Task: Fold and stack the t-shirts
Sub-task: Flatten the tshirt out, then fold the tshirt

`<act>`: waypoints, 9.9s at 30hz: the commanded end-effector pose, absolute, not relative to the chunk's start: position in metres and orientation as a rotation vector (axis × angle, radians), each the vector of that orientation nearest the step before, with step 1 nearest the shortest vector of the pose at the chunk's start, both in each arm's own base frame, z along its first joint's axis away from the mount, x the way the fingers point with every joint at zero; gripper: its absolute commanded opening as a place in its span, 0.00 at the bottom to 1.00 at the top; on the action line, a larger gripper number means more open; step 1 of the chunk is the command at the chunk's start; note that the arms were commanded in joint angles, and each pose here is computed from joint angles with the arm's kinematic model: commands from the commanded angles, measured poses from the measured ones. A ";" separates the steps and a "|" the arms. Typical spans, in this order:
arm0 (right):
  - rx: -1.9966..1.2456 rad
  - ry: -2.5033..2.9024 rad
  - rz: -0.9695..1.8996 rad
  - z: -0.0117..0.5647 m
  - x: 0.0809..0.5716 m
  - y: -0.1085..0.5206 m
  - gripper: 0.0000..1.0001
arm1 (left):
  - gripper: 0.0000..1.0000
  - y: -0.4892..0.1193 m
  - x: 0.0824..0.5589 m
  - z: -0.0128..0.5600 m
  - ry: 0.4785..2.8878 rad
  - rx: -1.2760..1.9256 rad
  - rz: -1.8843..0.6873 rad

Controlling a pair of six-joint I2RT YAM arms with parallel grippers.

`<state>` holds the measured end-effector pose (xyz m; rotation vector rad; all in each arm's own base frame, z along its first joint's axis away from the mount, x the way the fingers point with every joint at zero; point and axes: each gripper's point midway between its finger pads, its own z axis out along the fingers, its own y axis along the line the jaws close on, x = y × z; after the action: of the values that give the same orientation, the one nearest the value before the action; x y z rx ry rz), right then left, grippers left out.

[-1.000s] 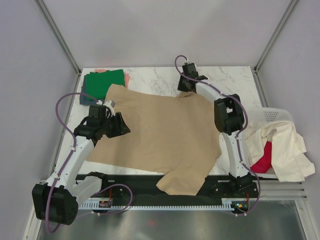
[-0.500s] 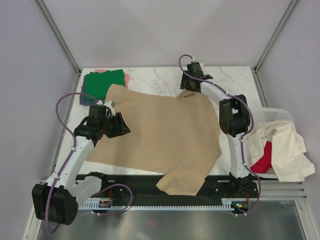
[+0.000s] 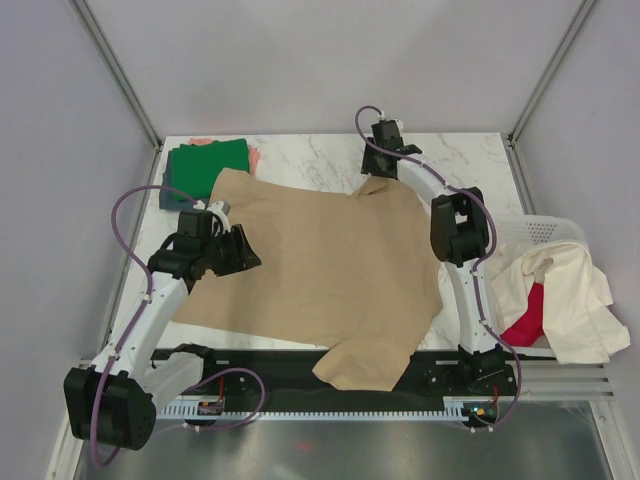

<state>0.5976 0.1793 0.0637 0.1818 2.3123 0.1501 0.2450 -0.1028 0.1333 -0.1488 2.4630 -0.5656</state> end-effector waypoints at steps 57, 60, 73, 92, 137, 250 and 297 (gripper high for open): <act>0.187 2.400 0.144 0.095 0.446 0.145 0.72 | 0.55 -0.098 0.270 0.130 2.480 -0.305 -0.483; 0.193 2.439 0.136 0.080 0.432 0.142 0.71 | 0.55 -0.095 0.289 0.120 2.496 -0.399 -0.434; 0.301 2.634 -0.029 -0.017 0.470 0.097 0.71 | 0.55 -0.089 0.366 0.024 2.683 -0.614 -0.194; 0.315 2.425 0.233 0.037 0.612 0.098 0.72 | 0.54 -0.152 0.463 0.088 2.564 -0.475 -0.517; 0.536 2.547 0.372 0.069 0.179 0.111 0.98 | 0.42 0.025 0.280 0.031 2.194 -1.178 -0.102; 0.308 2.362 -0.259 0.153 0.458 0.062 0.00 | 0.02 0.018 0.376 0.070 2.675 -0.795 -0.201; 0.827 2.488 -0.127 0.014 0.317 -0.035 0.45 | 0.70 0.008 0.290 0.026 2.235 -1.242 -0.331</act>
<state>0.3340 0.0015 0.0351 0.7128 2.4829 0.0654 0.2794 -0.0004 0.0288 -1.1853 2.3180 -0.3426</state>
